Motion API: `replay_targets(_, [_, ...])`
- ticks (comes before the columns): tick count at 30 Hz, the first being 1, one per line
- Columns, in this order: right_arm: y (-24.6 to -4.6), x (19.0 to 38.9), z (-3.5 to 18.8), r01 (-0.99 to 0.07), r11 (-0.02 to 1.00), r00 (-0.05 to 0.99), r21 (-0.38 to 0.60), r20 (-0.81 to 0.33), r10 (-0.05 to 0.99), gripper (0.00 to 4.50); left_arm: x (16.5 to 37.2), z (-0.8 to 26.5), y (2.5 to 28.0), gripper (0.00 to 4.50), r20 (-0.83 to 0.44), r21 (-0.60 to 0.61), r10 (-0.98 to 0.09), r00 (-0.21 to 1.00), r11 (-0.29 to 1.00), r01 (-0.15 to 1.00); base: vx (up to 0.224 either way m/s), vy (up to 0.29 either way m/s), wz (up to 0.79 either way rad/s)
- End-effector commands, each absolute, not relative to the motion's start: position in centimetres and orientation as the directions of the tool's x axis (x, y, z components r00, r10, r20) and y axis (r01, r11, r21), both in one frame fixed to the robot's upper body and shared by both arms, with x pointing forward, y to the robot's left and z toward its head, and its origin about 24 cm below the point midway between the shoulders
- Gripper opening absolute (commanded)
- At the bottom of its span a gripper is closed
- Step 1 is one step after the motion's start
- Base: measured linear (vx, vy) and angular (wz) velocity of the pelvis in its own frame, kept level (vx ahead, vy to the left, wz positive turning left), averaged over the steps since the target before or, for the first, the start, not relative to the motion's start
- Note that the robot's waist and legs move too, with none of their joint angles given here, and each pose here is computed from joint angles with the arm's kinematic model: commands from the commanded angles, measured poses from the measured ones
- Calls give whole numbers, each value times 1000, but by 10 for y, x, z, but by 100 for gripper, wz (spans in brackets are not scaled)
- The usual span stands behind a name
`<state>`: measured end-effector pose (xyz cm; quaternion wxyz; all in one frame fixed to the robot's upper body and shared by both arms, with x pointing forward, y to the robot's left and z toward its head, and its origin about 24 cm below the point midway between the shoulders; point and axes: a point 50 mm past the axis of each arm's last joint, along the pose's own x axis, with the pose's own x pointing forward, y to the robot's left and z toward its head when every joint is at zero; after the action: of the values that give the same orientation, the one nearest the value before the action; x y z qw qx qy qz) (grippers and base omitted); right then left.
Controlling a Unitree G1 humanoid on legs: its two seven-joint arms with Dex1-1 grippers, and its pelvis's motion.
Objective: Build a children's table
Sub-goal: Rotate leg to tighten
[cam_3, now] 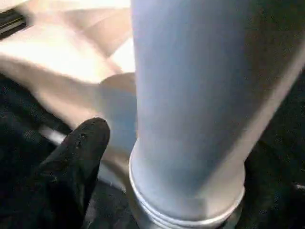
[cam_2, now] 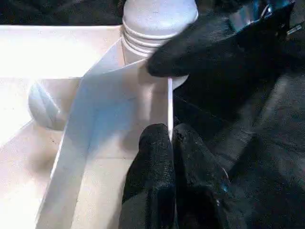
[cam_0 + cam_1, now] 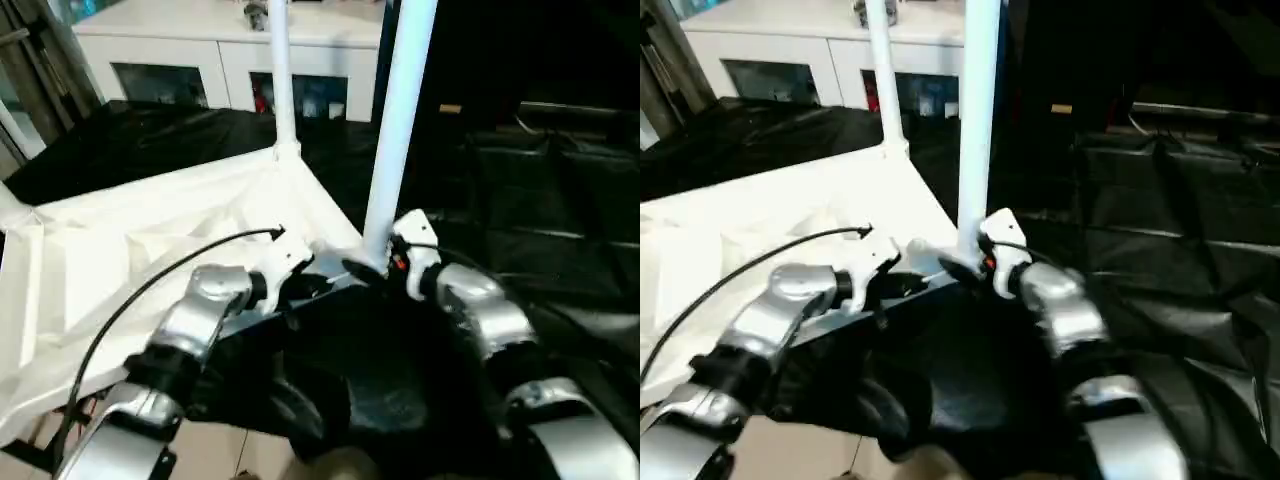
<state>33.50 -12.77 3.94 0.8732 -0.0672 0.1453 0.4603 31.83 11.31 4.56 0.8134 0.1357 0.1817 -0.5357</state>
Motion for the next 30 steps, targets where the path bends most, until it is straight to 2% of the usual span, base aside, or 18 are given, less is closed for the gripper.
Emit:
replay_targets(1, [-112,323,38,-915,401,370,38,-312,875,413,312,55,99,0,-373,32,-889,266,274,961,0,0,0])
replay_targets(5, [-127,317,46,-954,297,269,47,-304,914,413,308,55,111,0,-400,23,-894,200,209,978,0,0,0])
replay_targets(12, [-141,305,51,-986,149,117,76,-326,938,413,302,57,128,0,-434,-8,-894,115,131,991,0,0,0])
replay_targets(15, [-142,303,50,-989,122,87,81,-339,937,413,299,57,134,0,-438,-26,-895,84,106,994,0,0,0])
replay_targets(18, [-140,302,50,-990,114,78,87,-335,939,381,298,58,136,0,-437,-35,-897,66,91,995,0,0,0])
replay_targets(20, [-139,302,50,-990,111,76,88,-334,940,378,297,58,137,0,-436,-41,-898,58,84,996,0,0,0])
replay_targets(22, [-138,301,50,-990,107,72,89,-335,939,345,296,58,138,0,-436,-49,-899,47,76,996,0,0,0])
replay_targets(30, [-135,297,46,-989,107,67,105,-330,942,294,294,56,139,0,-433,-56,-900,49,81,995,0,0,0])
